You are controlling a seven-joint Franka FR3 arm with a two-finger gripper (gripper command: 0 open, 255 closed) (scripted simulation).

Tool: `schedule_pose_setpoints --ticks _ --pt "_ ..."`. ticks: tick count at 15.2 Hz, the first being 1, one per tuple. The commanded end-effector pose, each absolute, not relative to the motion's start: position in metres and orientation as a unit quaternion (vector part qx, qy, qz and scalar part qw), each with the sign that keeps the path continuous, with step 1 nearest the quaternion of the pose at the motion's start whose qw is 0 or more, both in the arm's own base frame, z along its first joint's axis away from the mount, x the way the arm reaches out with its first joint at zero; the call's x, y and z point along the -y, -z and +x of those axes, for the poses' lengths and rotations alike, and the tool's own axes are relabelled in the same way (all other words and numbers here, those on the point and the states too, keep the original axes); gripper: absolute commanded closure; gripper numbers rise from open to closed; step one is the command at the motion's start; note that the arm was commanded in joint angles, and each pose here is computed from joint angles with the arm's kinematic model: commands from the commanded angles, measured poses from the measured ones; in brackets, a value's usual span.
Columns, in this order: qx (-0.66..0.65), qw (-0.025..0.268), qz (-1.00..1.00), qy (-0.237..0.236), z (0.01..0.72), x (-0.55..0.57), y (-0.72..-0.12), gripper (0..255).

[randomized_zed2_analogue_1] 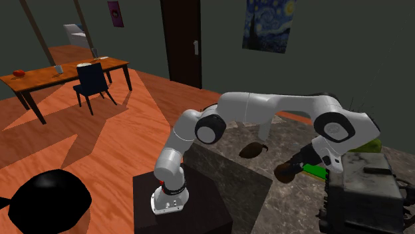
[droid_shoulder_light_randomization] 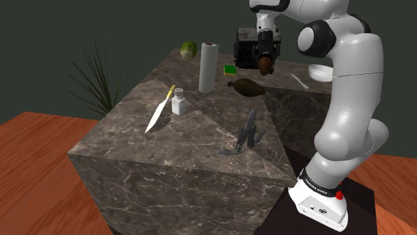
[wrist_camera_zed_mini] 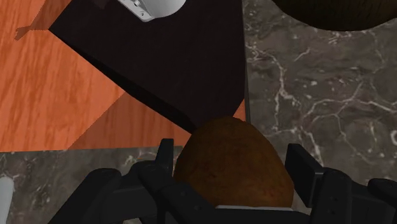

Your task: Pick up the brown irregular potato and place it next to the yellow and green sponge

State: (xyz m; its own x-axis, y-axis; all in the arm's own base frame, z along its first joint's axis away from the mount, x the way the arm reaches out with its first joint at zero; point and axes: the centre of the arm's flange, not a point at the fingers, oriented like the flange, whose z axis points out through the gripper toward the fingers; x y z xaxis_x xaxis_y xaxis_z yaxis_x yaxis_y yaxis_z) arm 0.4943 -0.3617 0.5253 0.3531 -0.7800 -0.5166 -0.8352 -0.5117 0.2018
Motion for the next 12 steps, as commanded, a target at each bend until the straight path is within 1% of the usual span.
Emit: schedule_pose_setpoints --ticks 1,9,12 --pt "-0.491 0.049 -0.821 -0.289 0.495 0.362 -0.510 255" --pt "-0.491 0.049 -0.821 -0.289 0.495 0.362 -0.469 255" --pt "-0.491 0.049 -0.821 -0.289 0.495 0.362 -0.469 255"
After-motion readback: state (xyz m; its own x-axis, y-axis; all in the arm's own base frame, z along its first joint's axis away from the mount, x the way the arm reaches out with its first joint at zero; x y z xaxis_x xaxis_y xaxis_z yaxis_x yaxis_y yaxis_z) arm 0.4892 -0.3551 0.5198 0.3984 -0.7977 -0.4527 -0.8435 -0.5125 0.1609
